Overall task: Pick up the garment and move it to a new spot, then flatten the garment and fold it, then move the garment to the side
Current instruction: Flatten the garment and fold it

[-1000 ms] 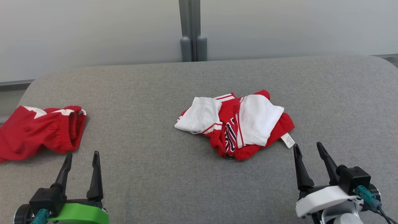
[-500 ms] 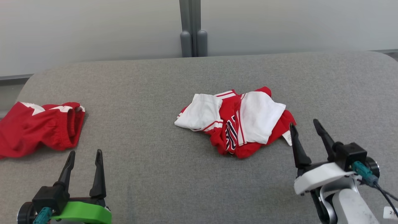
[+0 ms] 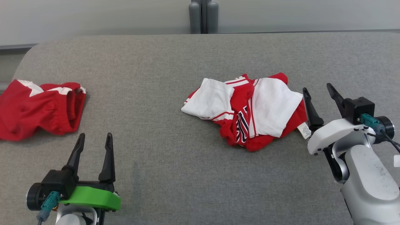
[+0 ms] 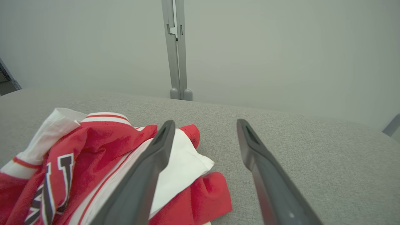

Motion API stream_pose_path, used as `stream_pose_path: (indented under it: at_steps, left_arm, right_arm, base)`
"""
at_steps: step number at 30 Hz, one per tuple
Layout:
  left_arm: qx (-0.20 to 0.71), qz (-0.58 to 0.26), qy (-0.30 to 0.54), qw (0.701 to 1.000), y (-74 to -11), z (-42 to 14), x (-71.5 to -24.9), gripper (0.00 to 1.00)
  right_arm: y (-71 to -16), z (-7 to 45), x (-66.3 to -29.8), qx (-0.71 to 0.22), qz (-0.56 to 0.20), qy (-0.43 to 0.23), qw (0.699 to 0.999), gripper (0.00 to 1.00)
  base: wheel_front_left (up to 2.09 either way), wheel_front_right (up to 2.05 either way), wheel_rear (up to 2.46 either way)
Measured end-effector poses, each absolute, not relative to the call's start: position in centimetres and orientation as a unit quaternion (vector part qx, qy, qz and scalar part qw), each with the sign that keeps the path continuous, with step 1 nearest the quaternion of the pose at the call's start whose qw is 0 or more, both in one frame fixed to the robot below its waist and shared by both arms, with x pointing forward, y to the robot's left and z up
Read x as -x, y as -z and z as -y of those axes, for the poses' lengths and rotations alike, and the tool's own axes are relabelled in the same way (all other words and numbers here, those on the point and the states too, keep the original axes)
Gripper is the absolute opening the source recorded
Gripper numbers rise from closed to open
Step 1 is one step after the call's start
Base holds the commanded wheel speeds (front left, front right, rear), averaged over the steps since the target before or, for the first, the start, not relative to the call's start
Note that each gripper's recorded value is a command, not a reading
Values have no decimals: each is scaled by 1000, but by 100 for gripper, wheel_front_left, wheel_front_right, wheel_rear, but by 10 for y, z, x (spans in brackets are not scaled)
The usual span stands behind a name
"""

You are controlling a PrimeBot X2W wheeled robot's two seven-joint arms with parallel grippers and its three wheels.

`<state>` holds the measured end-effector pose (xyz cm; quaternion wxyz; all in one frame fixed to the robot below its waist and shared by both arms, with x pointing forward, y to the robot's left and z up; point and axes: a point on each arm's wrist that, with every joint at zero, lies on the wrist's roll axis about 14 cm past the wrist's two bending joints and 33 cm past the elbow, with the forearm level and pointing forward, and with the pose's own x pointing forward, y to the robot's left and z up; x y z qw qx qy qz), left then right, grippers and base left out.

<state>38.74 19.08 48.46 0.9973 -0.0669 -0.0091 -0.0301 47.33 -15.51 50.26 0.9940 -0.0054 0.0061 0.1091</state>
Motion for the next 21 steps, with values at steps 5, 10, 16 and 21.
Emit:
stream_pose_path:
  at_steps: [5,10,16,21]
  left_arm:
    - [68,1,29,997,-479,-191,-393,100]
    - [68,-8,21,997,-473,-196,-394,100]
    - [66,-18,11,998,-466,-202,-394,100]
    - [63,-21,2,998,-464,-208,-394,100]
  right_arm:
    - [-472,158,-489,-5,-52,-103,993,100]
    - [-447,153,-500,-32,-86,-101,991,100]
    - [-419,143,-506,-50,-125,-104,985,100]
    - [-401,122,-505,-80,-154,-118,978,0]
  base:
    - [0,0,0]
    - [0,0,0]
    - [0,0,0]
    - [0,0,0]
